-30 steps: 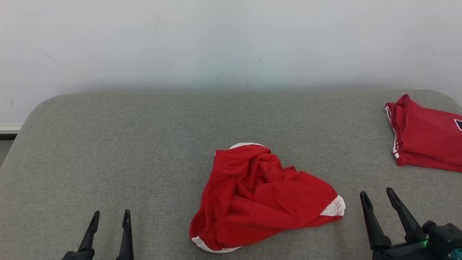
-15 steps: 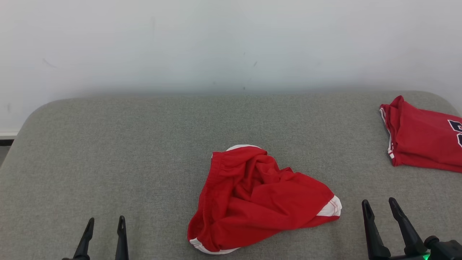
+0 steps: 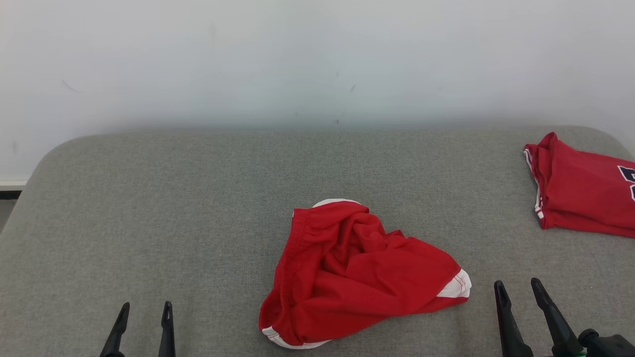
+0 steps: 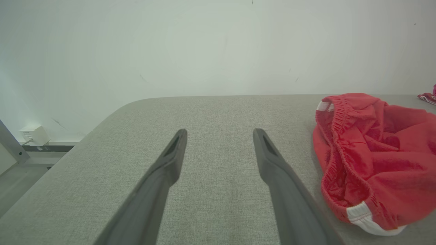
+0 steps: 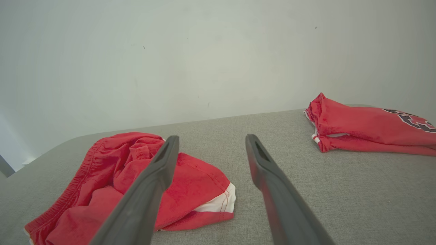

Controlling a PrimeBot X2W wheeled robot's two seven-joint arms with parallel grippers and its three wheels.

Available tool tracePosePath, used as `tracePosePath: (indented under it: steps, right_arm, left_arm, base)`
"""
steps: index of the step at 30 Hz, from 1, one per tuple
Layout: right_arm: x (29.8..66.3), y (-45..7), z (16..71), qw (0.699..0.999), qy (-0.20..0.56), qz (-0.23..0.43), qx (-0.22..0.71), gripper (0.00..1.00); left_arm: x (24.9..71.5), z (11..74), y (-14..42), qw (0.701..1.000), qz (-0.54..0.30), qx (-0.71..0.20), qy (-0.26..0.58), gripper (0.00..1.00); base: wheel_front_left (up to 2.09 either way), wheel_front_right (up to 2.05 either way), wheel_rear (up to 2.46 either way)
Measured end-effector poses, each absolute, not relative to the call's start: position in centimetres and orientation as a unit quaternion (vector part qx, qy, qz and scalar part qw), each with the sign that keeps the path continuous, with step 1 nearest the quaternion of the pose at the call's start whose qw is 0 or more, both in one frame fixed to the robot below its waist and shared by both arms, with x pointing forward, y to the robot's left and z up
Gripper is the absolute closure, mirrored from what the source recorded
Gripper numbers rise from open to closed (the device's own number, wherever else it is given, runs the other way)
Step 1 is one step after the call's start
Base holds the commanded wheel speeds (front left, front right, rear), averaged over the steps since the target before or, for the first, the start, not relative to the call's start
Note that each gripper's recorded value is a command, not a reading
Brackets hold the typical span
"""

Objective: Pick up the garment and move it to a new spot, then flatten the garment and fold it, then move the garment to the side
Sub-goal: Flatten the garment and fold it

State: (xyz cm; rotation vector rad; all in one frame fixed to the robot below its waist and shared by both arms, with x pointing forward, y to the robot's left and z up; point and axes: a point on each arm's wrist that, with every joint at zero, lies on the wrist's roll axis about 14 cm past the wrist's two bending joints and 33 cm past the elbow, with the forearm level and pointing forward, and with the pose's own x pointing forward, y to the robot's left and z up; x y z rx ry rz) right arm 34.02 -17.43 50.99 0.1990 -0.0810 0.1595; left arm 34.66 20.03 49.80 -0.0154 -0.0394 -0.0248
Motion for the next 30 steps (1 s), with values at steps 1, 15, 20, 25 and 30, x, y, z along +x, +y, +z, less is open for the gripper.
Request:
tracePosePath:
  steps: [1,15,20,25,30]
  right_arm:
    - [34.0,-17.4,51.0,0.991,-0.04,0.08,0.099,0.0]
    - [34.1,-17.4,50.8,0.991,-0.037,0.081,0.095,0.0]
    - [34.8,-18.0,50.3,0.993,-0.024,0.084,0.08,0.0]
    - [35.7,-18.8,48.8,0.994,0.013,0.085,0.062,0.0]
    - [36.7,-19.1,46.6,0.993,0.055,0.088,0.053,0.0]
  left_arm:
    - [34.7,49.8,20.0,1.0,-0.013,-0.006,-0.02,0.0]
    - [34.7,50.8,19.9,0.999,-0.018,0.0,-0.034,0.0]
    - [35.3,51.1,18.3,0.997,-0.064,0.005,-0.03,0.0]
    - [36.1,50.5,15.8,0.992,-0.123,0.02,-0.01,0.0]
    - [36.4,48.5,13.3,0.983,-0.179,0.03,0.027,0.0]
  base:
    - [0.0,0.0,0.0]
    - [0.0,0.0,0.0]
    - [0.0,0.0,0.0]
    - [0.0,0.0,0.0]
    - [0.0,0.0,0.0]
